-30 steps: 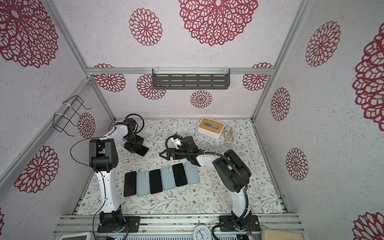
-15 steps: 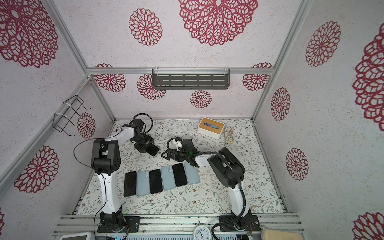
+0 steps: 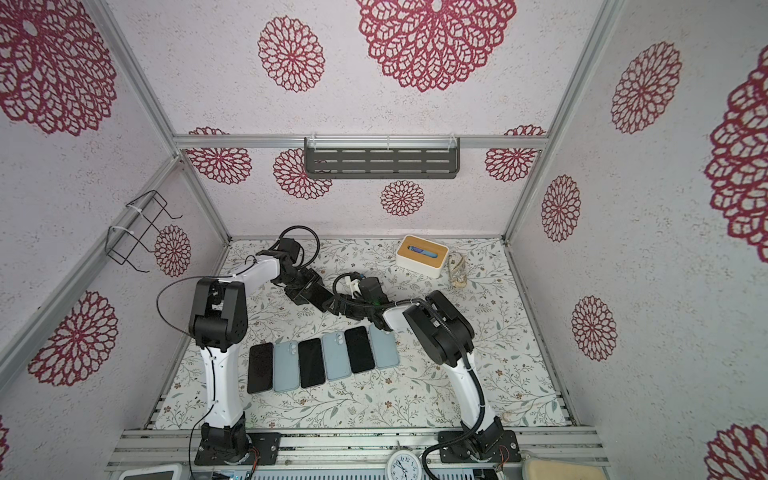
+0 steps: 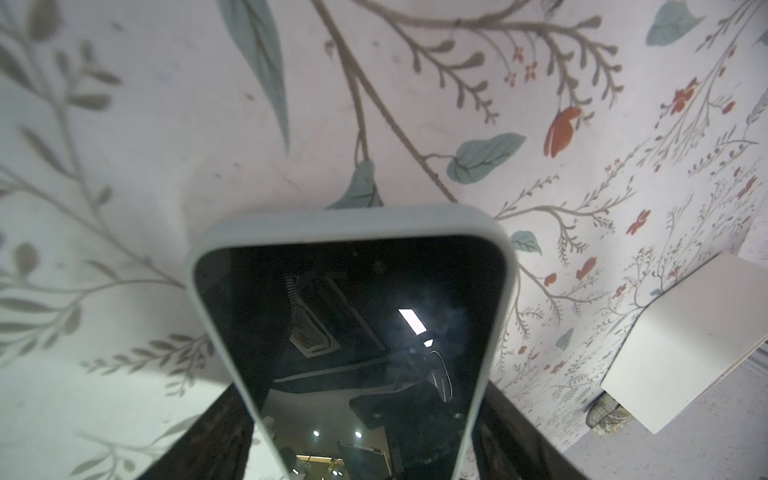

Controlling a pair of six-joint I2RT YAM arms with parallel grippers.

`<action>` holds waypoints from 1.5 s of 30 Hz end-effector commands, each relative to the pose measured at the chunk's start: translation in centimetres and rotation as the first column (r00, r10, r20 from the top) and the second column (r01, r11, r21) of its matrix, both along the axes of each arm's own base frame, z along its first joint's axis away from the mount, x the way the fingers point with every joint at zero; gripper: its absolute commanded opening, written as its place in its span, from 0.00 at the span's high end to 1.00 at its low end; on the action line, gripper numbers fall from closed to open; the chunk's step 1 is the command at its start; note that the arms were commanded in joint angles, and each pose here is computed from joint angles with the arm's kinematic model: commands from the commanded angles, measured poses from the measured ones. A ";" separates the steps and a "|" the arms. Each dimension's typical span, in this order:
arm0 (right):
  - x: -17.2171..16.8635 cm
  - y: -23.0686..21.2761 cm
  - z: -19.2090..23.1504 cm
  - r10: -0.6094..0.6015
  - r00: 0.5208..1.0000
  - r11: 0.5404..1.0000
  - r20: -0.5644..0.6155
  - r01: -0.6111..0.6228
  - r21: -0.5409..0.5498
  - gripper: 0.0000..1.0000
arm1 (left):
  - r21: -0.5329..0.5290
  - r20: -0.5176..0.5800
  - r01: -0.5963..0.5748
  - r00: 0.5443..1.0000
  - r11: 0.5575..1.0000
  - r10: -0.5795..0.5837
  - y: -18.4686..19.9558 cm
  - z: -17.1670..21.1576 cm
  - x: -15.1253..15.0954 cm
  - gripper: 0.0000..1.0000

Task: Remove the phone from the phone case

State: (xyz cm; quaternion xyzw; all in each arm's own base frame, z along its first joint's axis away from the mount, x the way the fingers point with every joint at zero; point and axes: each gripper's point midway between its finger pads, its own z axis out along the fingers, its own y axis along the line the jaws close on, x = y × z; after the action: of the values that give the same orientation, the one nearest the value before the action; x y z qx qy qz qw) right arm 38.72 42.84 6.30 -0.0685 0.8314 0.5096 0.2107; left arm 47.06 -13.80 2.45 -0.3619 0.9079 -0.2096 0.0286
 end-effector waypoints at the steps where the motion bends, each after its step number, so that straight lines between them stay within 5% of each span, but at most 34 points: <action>1: 1.9 0.4 1.2 -0.037 0.999 0.999 0.036 0.037 0.022 0.25 | -0.023 -0.054 0.037 0.998 0.999 -0.039 -1.7 -1.9 -1.7 0.41; 5: 2.9 0.6 0.8 -0.056 0.998 0.998 0.039 0.056 0.012 0.40 | -0.032 -0.043 0.055 0.997 0.998 -0.057 -2.5 -1.7 -1.9 0.42; 13: 3.3 0.2 1.8 -0.077 0.995 0.997 0.069 0.076 0.007 0.87 | -0.035 0.001 0.093 0.996 0.995 -0.093 -3.3 -0.6 -2.1 0.43; 16: 2.6 -0.7 4.1 -0.087 0.989 0.996 0.120 0.084 0.030 1.00 | -0.022 0.105 0.138 0.985 0.990 -0.135 -3.7 1.6 -1.7 0.38; 19: 1.6 -2.1 7.5 -0.091 0.979 0.995 0.184 0.083 0.051 1.00 | -0.036 0.302 0.172 0.941 0.984 -0.153 -4.6 5.5 -1.0 0.31; 25: -0.8 -7.9 15.6 -0.154 0.938 0.985 0.310 0.120 0.127 1.00 | -0.026 0.698 0.181 0.707 0.983 -0.112 -4.7 17.2 -1.8 0.06; 31: -4.1 -14.1 22.7 -0.228 0.878 0.966 0.420 0.148 0.213 1.00 | 0.044 0.930 0.273 0.339 0.961 -0.138 -7.5 27.7 -6.4 0.03; 35: -7.2 -16.3 26.7 -0.260 0.833 0.948 0.489 0.124 0.292 1.00 | 0.059 0.989 0.377 0.101 0.924 -0.104 -10.2 31.6 -10.5 0.03; 41: -10.0 -17.8 30.4 -0.301 0.815 0.898 0.496 0.068 0.434 1.00 | 0.097 0.995 0.479 -0.030 0.872 -0.094 -13.8 32.5 -14.6 0.03; 45: -11.3 -17.9 31.9 -0.294 0.831 0.854 0.472 0.006 0.520 1.00 | 0.087 0.996 0.491 -0.036 0.867 -0.079 -14.6 31.9 -15.1 0.03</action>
State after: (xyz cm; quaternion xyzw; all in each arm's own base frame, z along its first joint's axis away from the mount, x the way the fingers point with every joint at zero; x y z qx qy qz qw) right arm 29.44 25.48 32.37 -0.0593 0.6658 0.5892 0.4539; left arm 32.39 -28.19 32.27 0.0680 0.6808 -0.5226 0.5088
